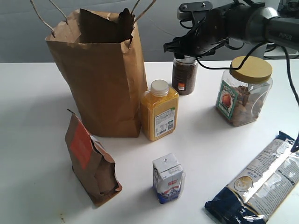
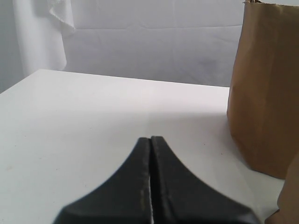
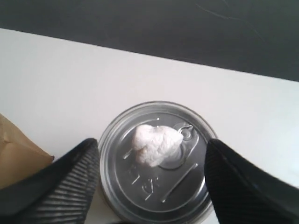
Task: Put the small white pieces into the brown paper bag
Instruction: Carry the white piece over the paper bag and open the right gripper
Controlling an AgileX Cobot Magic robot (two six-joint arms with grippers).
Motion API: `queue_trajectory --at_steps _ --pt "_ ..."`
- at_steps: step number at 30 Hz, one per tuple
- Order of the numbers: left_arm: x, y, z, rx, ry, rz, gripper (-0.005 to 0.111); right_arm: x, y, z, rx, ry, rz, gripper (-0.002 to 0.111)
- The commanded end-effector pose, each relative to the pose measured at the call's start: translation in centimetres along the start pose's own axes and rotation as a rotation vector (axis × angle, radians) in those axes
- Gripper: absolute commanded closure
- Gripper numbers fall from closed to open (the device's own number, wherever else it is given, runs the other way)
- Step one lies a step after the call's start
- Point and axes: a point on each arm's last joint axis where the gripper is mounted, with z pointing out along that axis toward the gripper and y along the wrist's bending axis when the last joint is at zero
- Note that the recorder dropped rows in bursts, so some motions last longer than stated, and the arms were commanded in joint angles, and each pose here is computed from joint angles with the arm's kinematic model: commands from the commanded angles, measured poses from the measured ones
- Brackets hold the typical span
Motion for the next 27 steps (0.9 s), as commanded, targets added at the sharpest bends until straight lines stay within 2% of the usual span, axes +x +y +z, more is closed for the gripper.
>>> queue_trajectory --at_steps 1,12,20,27 --pt "0.1 0.0 0.0 0.006 -0.002 -0.01 0.107 -0.1 -0.3 0.0 0.003 -0.002 0.004 0.06" --pt "0.1 0.0 0.0 0.006 -0.002 -0.01 0.107 0.3 -0.5 0.0 0.014 0.041 0.004 0.108" --pt "0.1 0.0 0.0 0.006 -0.002 -0.01 0.107 -0.3 -0.6 -1.9 0.028 0.086 0.002 0.108" --pt "0.1 0.0 0.0 0.006 -0.002 -0.01 0.107 -1.3 -0.8 -6.8 0.025 0.023 -0.011 0.108"
